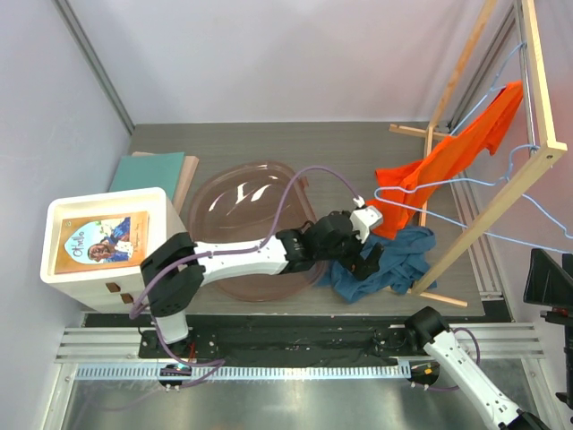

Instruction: Remove the t-shirt from the hanger

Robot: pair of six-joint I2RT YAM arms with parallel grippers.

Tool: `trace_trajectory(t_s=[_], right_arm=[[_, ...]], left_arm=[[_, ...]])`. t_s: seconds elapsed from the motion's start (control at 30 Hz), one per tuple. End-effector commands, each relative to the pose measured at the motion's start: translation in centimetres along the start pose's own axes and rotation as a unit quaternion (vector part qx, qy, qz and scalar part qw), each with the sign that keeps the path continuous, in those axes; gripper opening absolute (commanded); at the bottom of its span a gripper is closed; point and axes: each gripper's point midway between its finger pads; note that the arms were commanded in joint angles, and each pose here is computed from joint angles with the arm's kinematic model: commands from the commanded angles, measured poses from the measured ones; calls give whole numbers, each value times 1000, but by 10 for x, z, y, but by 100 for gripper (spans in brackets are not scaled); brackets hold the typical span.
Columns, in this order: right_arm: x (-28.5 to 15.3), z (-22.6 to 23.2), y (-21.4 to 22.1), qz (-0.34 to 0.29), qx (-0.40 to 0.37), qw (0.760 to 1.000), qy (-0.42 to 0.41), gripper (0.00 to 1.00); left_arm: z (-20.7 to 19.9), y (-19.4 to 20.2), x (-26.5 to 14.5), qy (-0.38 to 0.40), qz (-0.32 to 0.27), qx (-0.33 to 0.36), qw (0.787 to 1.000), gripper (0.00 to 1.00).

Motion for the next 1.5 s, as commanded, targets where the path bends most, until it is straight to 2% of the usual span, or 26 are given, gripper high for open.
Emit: trace_trajectory(t_s=[0.0, 0.13, 0.3, 0.33, 0.4, 0.43, 0.47, 0.53, 0.57, 0.67, 0.9, 1.03, 1.23, 1.47], right_arm=[[-1, 2, 0, 1, 3, 1000, -9, 83], [2, 5, 1, 7, -1, 1000, -15, 83], [0, 4, -1, 5, 2, 1000, -17, 83], [0, 2, 1, 7, 1, 1000, -12, 83], [-2, 1, 2, 6, 7, 1000, -10, 83], [-1, 1, 4, 7, 7, 1000, -10, 83], [0, 1, 5, 10, 6, 1000, -11, 83], [-1, 1, 3, 10, 5, 1000, -11, 83], [0, 2, 4, 12, 3, 1000, -11, 83], [3, 4, 2, 12, 1, 1000, -10, 83], [0, 1, -5, 0, 7, 1000, -8, 83], [-1, 1, -10, -3, 5, 1000, -9, 83], [0, 3, -14, -5, -2, 1000, -10, 83], [1, 2, -15, -7, -1, 1000, -9, 83]], left_arm=[[-1, 2, 22, -27, -15, 39, 999, 100], [-2, 30, 42, -59, 12, 70, 996, 100], [2, 49, 53, -79, 23, 67, 994, 99], [2, 52, 54, -77, 29, 67, 994, 98], [4, 56, 56, -80, 35, 69, 994, 88], [7, 58, 56, -85, 40, 72, 993, 82], [7, 57, 56, -88, 39, 73, 993, 61], [10, 54, 54, -97, 37, 73, 992, 36], [10, 50, 54, -99, 32, 73, 992, 16], [5, 39, 50, -95, 29, 71, 992, 2], [-17, 2, 24, -52, -20, 31, 998, 0], [-16, -13, 5, -23, -55, -48, 997, 0], [-19, -45, -24, 15, -105, -92, 990, 0], [20, -89, -80, -50, -167, -150, 973, 0]])
Point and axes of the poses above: each gripper's point midway between its finger pads, its own x axis out along the fingers, its own z axis along the line the jaws close on, y = z × x, and after that the axes turned 2 degrees about -x, right-handed
